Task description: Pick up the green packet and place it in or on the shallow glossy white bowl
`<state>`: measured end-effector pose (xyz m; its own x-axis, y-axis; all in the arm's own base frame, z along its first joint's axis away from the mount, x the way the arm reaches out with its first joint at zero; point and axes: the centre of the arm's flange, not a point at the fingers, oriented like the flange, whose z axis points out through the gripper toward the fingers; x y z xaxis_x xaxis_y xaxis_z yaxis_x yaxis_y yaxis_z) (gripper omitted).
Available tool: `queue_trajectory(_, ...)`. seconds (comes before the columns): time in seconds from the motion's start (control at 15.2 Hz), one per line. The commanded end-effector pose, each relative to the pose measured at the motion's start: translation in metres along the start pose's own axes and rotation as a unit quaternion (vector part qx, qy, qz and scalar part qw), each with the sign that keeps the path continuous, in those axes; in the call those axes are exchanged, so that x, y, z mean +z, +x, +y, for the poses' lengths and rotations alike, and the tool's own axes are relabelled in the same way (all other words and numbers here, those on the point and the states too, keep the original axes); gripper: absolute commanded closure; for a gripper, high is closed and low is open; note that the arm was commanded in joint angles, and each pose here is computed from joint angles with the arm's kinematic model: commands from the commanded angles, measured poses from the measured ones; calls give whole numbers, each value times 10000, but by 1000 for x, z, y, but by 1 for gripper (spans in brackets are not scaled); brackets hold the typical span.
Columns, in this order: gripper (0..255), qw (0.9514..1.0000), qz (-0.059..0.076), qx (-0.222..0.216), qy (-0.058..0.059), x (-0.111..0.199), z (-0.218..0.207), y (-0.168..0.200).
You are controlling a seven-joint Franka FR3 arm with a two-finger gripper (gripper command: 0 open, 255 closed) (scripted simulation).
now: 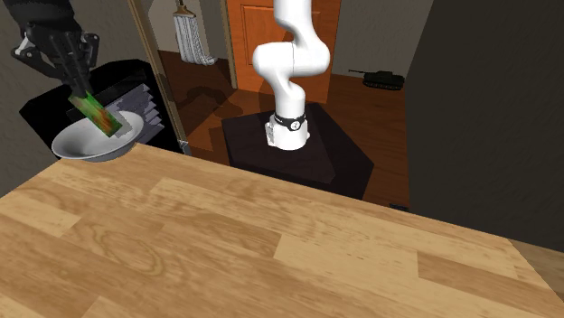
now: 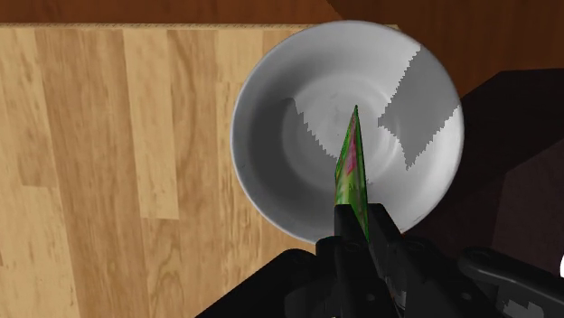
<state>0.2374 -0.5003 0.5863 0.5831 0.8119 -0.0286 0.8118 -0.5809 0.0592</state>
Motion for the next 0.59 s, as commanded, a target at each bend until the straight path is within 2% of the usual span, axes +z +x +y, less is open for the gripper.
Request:
queue_trajectory(0.0, 255, 10000, 0, 0, -2, 1, 0, 0)
queue_trajectory(0.26, 255, 10000, 0, 0, -1, 1, 0, 0)
queue_trajectory(0.33, 0, 10000, 0, 0, -1, 1, 0, 0)
queue_trajectory(0.53, 0, 10000, 0, 0, -1, 1, 0, 0)
